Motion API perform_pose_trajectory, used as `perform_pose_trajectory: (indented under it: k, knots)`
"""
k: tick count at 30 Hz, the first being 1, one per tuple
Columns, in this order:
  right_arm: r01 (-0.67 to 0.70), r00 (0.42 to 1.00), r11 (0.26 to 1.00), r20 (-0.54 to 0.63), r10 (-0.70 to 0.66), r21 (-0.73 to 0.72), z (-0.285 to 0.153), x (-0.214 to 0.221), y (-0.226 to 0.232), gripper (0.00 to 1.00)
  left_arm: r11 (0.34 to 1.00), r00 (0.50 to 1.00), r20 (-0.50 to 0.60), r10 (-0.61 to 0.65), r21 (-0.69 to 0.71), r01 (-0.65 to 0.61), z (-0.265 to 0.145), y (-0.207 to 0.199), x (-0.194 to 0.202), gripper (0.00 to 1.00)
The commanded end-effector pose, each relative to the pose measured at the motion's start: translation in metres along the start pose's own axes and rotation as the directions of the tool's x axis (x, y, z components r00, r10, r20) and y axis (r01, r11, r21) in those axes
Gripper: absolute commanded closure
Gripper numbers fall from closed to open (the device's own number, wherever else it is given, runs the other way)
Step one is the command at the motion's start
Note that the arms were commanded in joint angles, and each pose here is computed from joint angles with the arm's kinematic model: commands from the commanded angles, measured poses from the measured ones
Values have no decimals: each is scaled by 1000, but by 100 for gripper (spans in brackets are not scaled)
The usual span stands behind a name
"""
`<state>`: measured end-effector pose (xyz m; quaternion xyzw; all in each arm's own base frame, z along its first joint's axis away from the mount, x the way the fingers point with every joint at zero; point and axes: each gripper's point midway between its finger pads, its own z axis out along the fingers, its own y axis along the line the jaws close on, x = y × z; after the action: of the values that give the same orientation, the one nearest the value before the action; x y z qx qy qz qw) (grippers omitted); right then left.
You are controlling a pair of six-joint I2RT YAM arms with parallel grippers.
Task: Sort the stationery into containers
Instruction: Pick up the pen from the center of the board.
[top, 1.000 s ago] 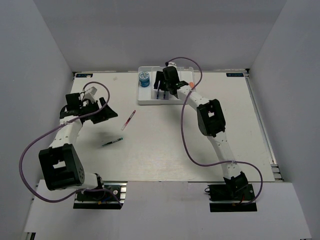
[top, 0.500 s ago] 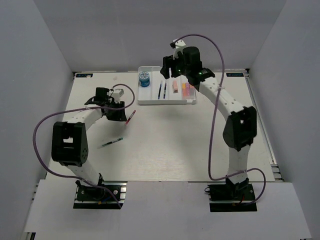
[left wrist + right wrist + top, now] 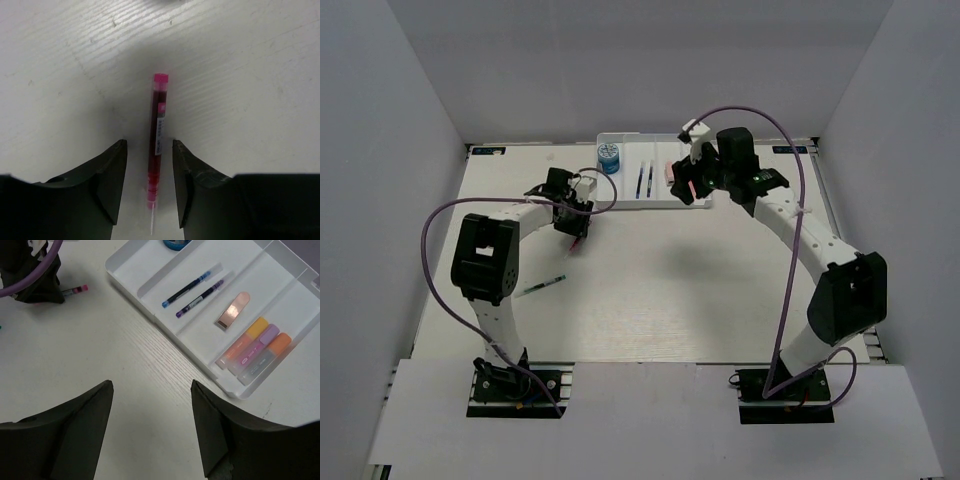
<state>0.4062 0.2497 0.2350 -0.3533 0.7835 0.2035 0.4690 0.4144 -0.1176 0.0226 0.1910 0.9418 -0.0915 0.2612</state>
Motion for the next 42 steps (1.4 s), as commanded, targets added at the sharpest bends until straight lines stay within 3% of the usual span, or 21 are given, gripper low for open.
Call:
perform_pose_trajectory:
  k: [1,4,11,16,18,19,20,22,23,25,29,30,32,33,35,36,37,38,39,41,42]
  knots:
    - [45,997,999,67,-46,12,-31,-21,-1,31,998,998,33,59,-40,-58,-1,4,-18,49]
    - [39,997,999,64,-40,16,-40,-17,-1,32,996,997,4,83,-18,-83,7,-1,-17,51]
    - [-1,999,1000,53,-1,27,-68,-9,-2,34,976,986,23,167,137,-168,2,-39,-13,72]
    - [-73,997,997,8,73,24,-88,25,6,36,945,973,26,228,237,-227,-8,-68,4,86]
    - [-38,999,999,13,37,20,-103,38,15,37,930,973,33,228,289,-227,-16,-82,3,90]
    - [-3,1000,1000,15,2,15,-108,42,19,37,929,979,19,202,313,-197,-18,-90,2,98]
    - [107,993,994,54,-108,22,-123,37,23,38,921,983,40,178,346,-181,-26,-98,-13,100]
    - [205,977,979,53,-206,18,-130,54,29,40,919,996,-21,83,388,-68,-31,-108,-16,100]
    - [343,935,939,94,-342,11,-143,51,37,42,888,998,-14,59,457,-46,-41,-125,-28,100]
    - [451,888,892,109,-446,-31,-149,65,50,44,860,997,-58,-54,505,75,-49,-139,-37,100]
    - [684,726,714,233,-647,-147,-162,76,92,48,792,983,-74,-167,585,178,-70,-172,-52,100]
    - [756,652,634,281,-704,-163,-160,80,103,48,782,967,-114,-228,570,252,-75,-177,-52,100]
    - [814,577,559,323,-750,-159,-155,80,110,48,747,951,-160,-265,589,307,-85,-188,-47,100]
    - [872,484,471,367,-794,-132,-150,74,117,48,710,939,-193,-286,616,342,-91,-195,-46,100]
    - [916,397,377,423,-814,-136,-138,78,131,48,631,936,-214,-281,693,348,-107,-208,-45,100]
    - [937,347,325,456,-819,-129,-133,78,140,49,542,912,-302,-277,734,408,-118,-220,-32,100]
    - [966,253,246,505,-825,-82,-126,70,151,49,502,910,-313,-272,761,412,-128,-225,-30,100]
    - [973,224,216,524,-822,-78,-120,75,157,51,467,918,-302,-256,793,391,-133,-232,-29,100]
    - [984,170,166,557,-813,-58,-112,73,166,52,416,899,-360,-248,799,434,-138,-236,-17,100]
    - [990,137,130,599,-789,-56,-105,70,182,55,378,916,-330,-227,837,395,-150,-239,-18,100]
    - [990,139,114,614,-777,-79,-97,75,190,56,334,908,-369,-200,845,417,-159,-246,-9,100]
